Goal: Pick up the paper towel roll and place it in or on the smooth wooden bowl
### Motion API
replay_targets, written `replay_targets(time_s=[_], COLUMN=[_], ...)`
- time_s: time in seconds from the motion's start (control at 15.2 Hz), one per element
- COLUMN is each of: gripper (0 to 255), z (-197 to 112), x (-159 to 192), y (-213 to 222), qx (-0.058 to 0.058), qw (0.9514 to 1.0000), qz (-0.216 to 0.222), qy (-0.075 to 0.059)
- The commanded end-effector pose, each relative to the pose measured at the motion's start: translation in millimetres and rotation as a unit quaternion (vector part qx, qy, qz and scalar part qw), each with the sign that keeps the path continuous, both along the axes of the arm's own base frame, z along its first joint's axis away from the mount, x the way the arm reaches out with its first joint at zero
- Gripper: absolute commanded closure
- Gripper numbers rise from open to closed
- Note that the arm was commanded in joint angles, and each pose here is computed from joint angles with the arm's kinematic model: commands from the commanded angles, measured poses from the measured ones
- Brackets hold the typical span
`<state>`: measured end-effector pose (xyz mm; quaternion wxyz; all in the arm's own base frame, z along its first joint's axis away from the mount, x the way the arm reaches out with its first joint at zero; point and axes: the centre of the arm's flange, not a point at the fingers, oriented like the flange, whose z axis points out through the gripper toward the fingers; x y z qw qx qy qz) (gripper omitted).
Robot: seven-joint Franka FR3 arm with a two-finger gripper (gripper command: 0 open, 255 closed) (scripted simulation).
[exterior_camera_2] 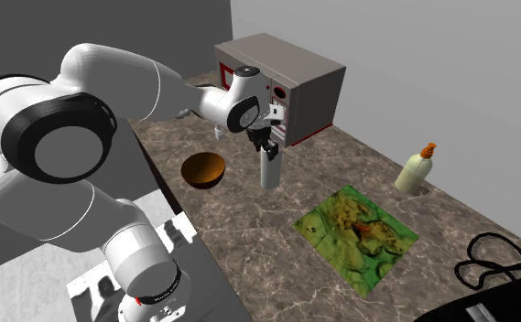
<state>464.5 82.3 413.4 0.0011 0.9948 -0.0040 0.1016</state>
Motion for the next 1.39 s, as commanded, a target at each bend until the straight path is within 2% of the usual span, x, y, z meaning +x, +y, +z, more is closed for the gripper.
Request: replay_targets(time_s=[0.0, 0.26, 1.32], gripper=[255, 255, 255], z=[0, 0, 84], x=[0, 0, 0], y=[0, 0, 0], qx=[0.000, 0.000, 0.000], qw=[1.0000, 1.0000, 1.0000], qz=[0.000, 0.000, 0.000], qy=[0.000, 0.000, 0.000])
